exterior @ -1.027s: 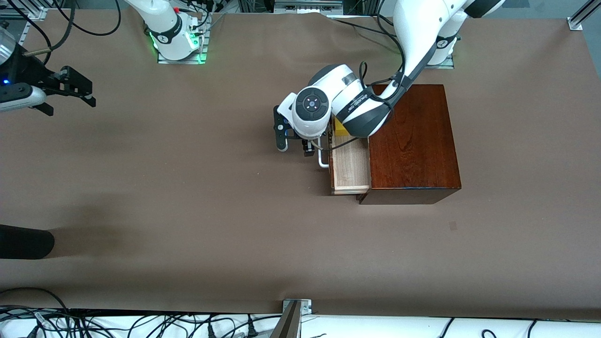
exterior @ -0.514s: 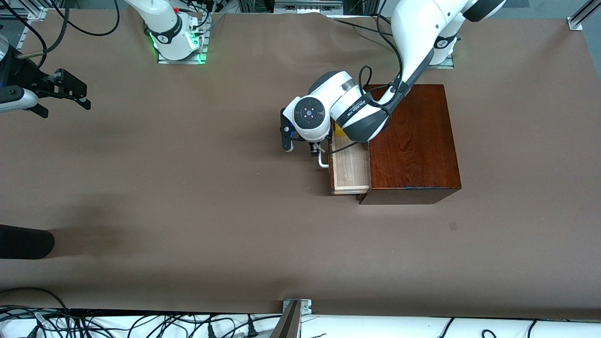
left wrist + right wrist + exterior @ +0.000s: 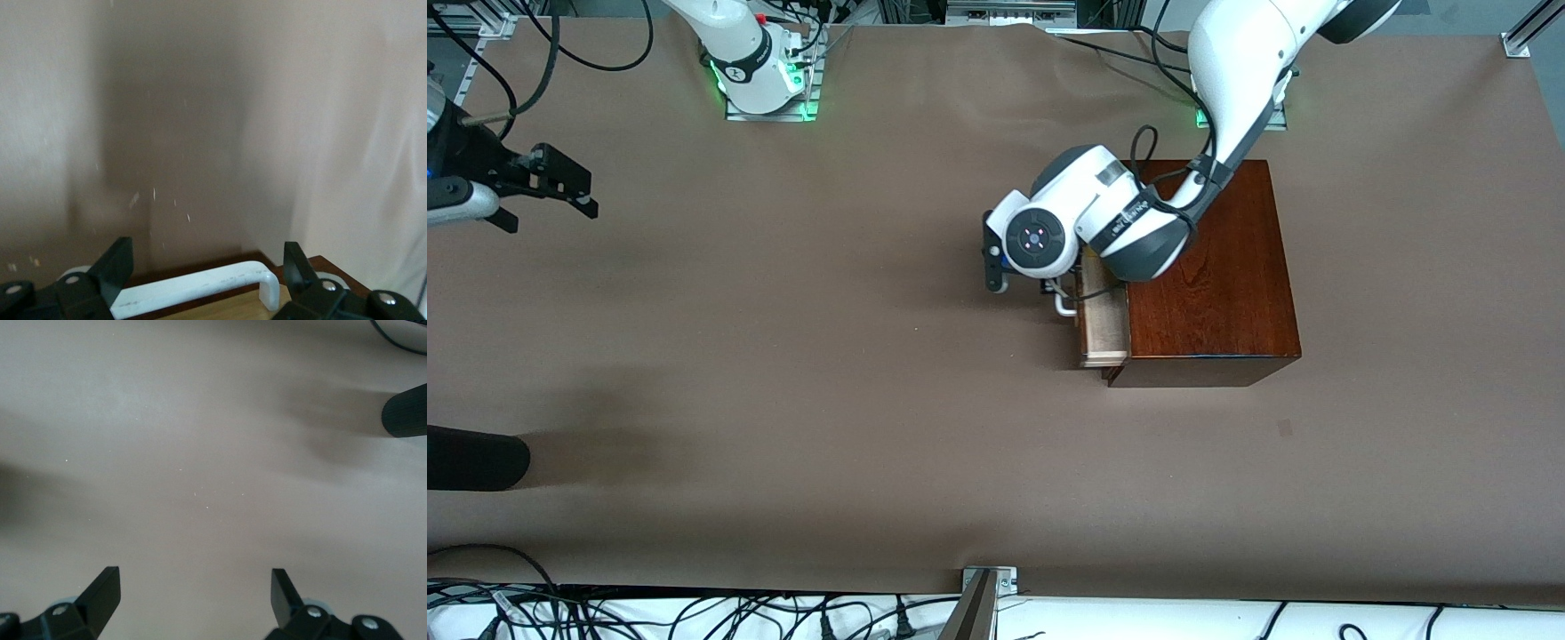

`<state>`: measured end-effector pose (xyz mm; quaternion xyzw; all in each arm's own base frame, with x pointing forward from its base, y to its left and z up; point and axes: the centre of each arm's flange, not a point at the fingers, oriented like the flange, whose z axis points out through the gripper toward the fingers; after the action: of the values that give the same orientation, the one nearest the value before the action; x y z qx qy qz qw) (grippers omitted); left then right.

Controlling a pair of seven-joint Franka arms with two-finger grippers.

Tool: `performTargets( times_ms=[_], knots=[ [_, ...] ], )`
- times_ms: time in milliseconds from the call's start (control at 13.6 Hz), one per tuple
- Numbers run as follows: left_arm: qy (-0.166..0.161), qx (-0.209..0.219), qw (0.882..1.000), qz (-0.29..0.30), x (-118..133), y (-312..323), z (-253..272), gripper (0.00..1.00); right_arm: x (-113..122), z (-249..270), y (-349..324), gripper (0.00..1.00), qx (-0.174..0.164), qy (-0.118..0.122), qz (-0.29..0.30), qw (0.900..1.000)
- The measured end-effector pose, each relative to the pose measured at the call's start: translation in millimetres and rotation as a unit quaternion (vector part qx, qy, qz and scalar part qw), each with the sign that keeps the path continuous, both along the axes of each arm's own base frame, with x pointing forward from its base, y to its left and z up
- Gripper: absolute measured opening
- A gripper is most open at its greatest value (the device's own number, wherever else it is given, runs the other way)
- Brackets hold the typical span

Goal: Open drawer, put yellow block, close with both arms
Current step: 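Push the drawer front with the left gripper into the box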

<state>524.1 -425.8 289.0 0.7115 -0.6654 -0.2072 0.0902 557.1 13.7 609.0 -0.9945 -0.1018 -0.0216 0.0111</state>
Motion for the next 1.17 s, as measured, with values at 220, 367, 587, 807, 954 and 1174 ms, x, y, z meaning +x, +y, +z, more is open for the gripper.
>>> performTargets(
  times_ms=[220, 367, 587, 807, 954, 1174],
  knots=[
    [0.016, 0.015, 1.000, 0.011, 9.6, 23.2, 2.3, 1.00, 4.0, -2.6, -0.4, 1.00, -0.001, 0.002, -0.001, 1.000],
    [0.019, 0.020, 1.000, 0.014, 11.8, 28.9, 3.7, 1.00, 4.1, -1.1, -0.4, 1.00, 0.000, 0.000, -0.001, 1.000],
    [0.015, 0.028, 0.999, 0.012, 13.4, 33.2, 7.0, 1.00, 4.2, -0.1, -0.3, 1.00, 0.000, -0.001, -0.001, 1.000],
    [0.013, 0.034, 0.999, 0.009, 13.2, 34.6, 7.8, 1.00, 4.2, 0.3, 0.4, 1.00, 0.000, -0.001, 0.000, 1.000],
    [0.008, 0.034, 0.999, 0.009, 13.8, 34.8, 13.6, 1.00, 4.7, 1.4, 4.0, 1.00, 0.000, -0.005, 0.003, 1.000],
    [-0.030, 0.024, 0.999, 0.011, 16.3, 37.7, 64.7, 1.00, 5.0, 3.4, 10.7, 1.00, 0.000, -0.008, 0.009, 1.000]
  ],
)
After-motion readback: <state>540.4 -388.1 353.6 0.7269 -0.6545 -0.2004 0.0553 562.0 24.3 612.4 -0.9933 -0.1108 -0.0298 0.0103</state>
